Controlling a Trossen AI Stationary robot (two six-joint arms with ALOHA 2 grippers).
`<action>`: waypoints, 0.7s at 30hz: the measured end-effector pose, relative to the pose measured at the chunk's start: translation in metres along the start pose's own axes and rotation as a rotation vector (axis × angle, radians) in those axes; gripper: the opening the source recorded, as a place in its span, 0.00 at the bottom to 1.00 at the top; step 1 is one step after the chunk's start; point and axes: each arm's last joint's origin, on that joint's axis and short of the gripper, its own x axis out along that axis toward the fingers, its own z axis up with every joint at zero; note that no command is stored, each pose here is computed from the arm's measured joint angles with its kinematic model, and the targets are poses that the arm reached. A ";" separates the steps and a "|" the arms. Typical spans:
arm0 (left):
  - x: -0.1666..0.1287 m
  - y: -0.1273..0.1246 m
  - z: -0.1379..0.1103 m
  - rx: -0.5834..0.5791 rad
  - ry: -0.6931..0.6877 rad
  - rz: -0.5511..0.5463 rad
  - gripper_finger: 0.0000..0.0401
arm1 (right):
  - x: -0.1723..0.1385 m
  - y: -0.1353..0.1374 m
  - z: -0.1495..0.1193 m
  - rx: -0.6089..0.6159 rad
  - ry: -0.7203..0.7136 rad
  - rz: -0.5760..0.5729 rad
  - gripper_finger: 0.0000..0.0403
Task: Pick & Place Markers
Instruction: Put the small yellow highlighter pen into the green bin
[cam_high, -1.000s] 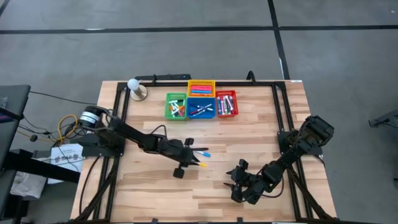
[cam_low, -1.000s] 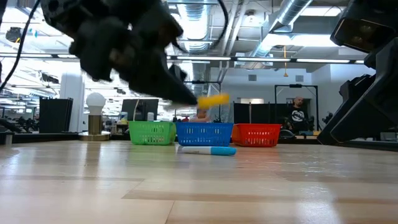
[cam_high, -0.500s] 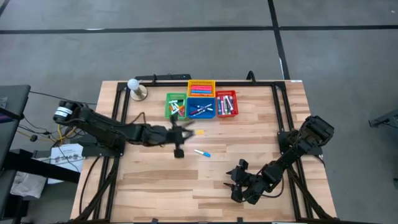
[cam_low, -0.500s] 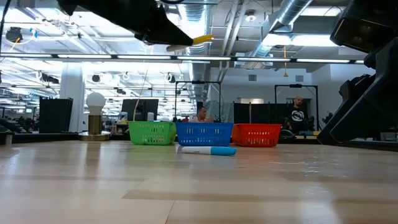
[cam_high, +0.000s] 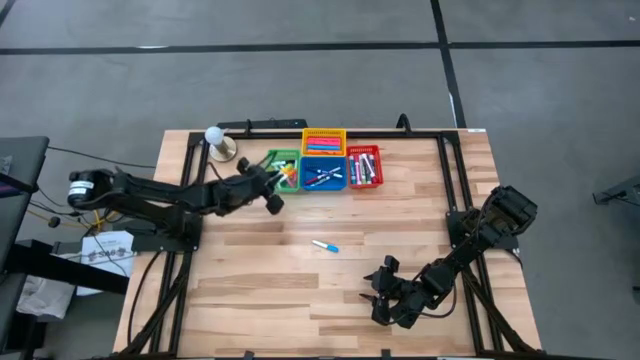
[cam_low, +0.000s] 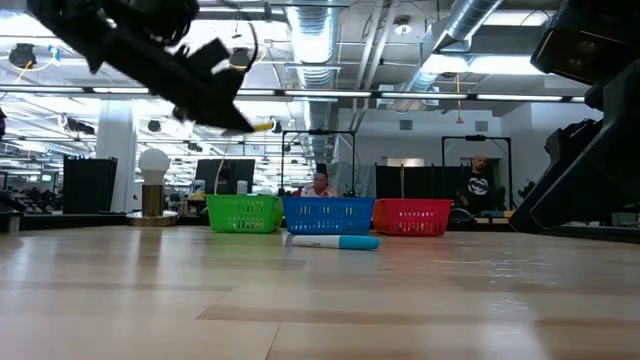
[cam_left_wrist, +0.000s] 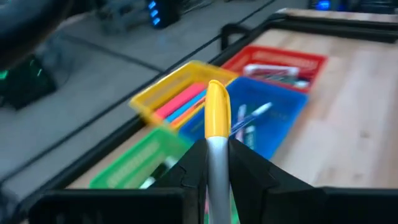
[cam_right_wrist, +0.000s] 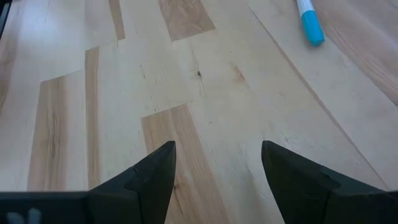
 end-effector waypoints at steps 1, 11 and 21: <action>0.002 0.005 -0.004 -0.023 0.011 0.018 0.13 | 0.000 0.000 0.000 0.000 0.000 0.000 0.56; 0.012 0.030 -0.023 -0.172 0.046 0.135 0.12 | 0.000 0.000 0.001 -0.007 -0.016 -0.014 0.56; 0.016 0.037 -0.019 -0.258 0.010 0.137 0.12 | 0.000 -0.001 0.001 -0.006 -0.016 -0.015 0.56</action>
